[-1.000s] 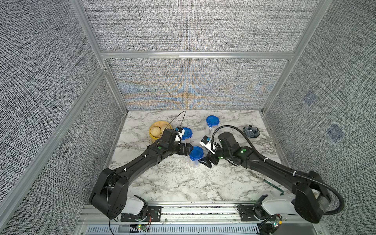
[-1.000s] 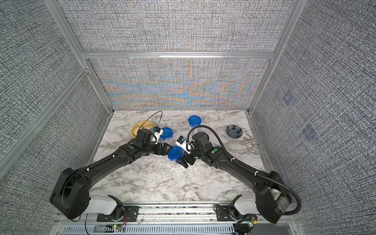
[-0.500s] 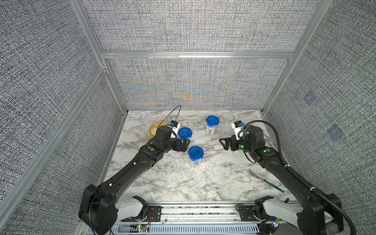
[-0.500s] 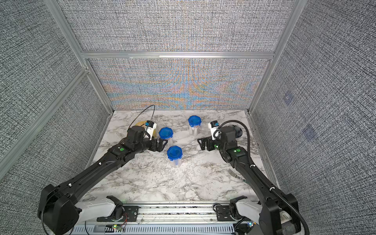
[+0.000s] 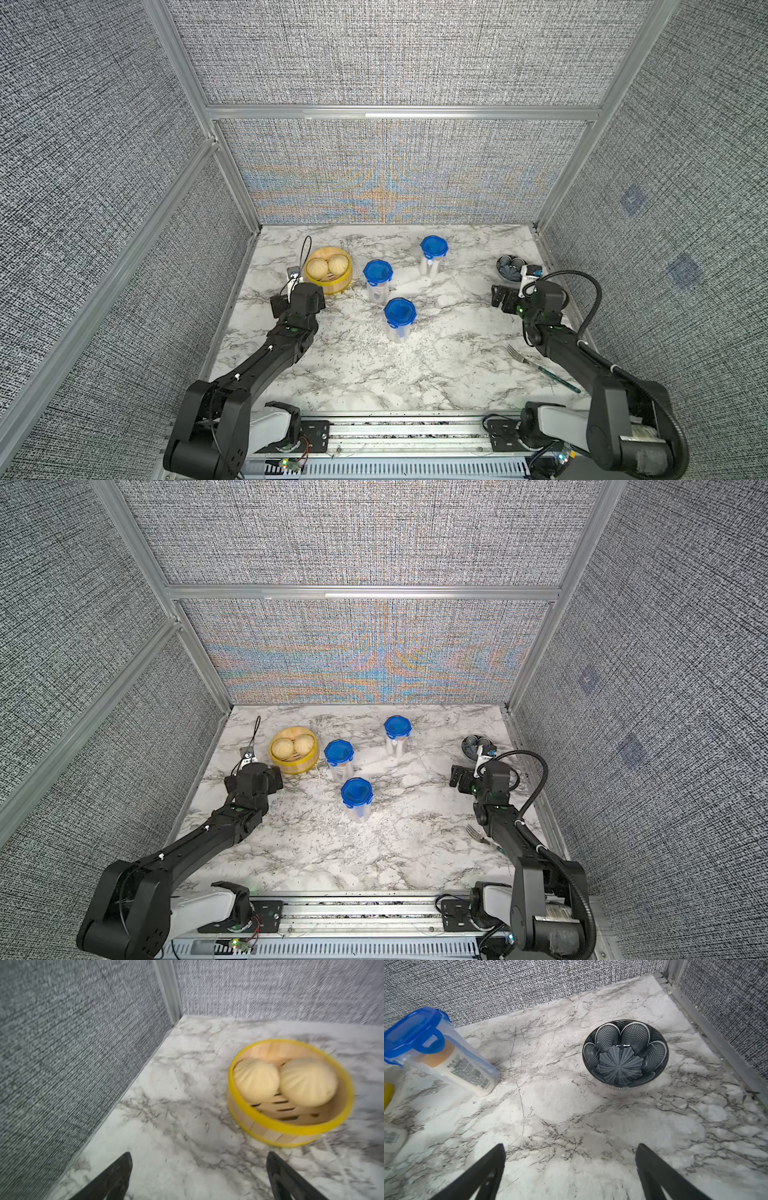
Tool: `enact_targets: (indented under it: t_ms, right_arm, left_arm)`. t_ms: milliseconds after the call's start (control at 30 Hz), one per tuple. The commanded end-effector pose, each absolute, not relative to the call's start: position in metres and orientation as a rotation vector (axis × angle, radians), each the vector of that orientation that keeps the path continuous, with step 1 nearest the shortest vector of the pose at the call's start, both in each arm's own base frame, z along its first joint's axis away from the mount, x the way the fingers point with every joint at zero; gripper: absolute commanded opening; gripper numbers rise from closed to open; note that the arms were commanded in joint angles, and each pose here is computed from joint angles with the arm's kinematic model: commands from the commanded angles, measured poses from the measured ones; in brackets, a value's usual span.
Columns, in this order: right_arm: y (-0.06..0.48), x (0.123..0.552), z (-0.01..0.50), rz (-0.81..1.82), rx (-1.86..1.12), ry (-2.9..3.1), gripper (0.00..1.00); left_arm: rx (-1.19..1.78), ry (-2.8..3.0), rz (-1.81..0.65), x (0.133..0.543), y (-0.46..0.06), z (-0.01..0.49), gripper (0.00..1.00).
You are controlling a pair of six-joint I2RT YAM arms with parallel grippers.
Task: Pack away toiletry kits
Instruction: Reset both arms
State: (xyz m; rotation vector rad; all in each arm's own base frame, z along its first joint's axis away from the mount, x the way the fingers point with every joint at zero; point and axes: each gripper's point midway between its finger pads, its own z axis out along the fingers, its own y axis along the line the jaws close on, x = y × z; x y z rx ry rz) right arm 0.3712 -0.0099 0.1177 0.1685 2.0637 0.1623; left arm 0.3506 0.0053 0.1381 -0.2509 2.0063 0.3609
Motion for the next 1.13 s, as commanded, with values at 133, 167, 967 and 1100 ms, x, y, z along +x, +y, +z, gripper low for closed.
enact_targets:
  t_ms: [133,167,967,1100]
  right_arm:
    - [-0.010,0.392,0.119,0.104,0.058,1.980,0.99]
    - [-0.010,0.392,0.112,0.106,0.056,1.985,0.99]
    - [0.013,0.397,0.086,0.001,-0.063,1.980,0.99]
    - [0.014,0.396,0.087,0.002,-0.074,1.973,0.99]
  left_arm:
    - [-0.183,1.907,0.417,0.376,0.005,0.138,0.99]
    - [-0.153,1.900,0.422,0.379,0.003,0.134,0.99]
    - [-0.119,1.871,0.256,0.395,0.008,0.102,0.99]
    - [-0.120,1.863,0.258,0.393,0.008,0.104,0.99]
